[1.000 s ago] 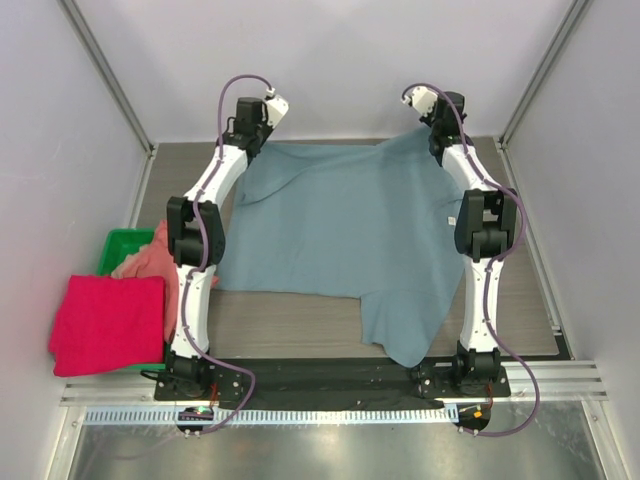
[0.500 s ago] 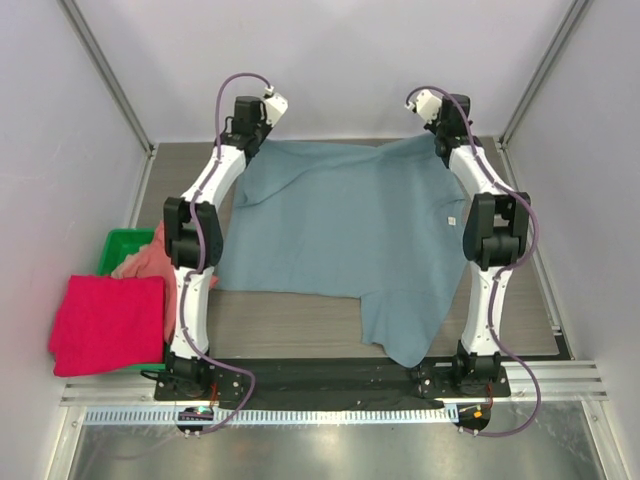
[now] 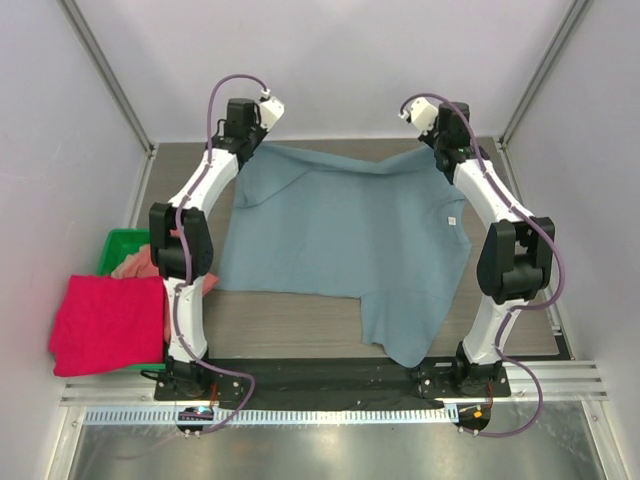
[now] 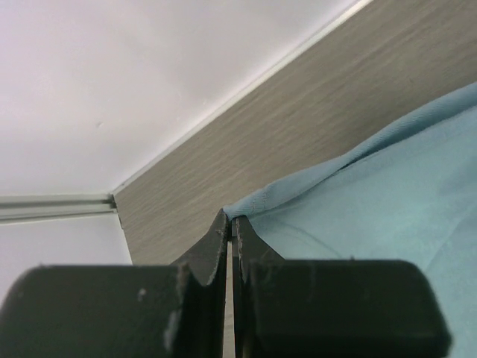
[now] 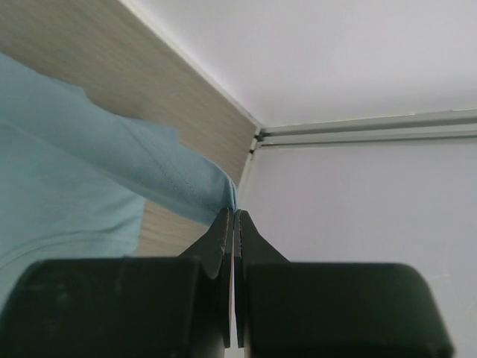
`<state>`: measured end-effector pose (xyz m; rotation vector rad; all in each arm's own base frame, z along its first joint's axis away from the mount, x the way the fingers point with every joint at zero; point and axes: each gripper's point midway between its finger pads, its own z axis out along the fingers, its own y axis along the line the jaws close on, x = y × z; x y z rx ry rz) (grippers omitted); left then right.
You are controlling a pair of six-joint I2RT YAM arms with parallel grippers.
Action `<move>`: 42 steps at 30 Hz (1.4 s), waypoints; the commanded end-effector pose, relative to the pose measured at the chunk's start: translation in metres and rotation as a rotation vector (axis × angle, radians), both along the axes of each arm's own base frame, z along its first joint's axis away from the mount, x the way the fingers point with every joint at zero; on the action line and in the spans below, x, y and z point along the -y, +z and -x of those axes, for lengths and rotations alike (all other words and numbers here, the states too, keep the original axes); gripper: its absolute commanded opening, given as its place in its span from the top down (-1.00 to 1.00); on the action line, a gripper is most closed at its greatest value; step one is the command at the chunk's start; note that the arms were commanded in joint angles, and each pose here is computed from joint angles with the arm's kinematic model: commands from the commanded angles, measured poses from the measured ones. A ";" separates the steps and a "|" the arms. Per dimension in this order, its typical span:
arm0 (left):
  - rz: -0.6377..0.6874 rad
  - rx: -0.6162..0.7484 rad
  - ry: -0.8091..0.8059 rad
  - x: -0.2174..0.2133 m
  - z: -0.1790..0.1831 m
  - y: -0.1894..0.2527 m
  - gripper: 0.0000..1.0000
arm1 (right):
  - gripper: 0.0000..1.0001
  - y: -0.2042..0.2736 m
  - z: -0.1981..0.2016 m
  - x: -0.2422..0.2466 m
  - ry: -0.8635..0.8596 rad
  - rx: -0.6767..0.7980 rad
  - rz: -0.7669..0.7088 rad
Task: Fold and stack the t-shirts
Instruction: Fold the tshirt
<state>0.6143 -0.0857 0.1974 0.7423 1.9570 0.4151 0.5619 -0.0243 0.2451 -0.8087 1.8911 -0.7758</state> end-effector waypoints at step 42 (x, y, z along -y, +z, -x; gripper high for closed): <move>0.227 -0.302 0.144 -0.042 0.054 -0.033 -0.23 | 0.26 -0.051 0.049 0.000 -0.142 -0.270 -0.451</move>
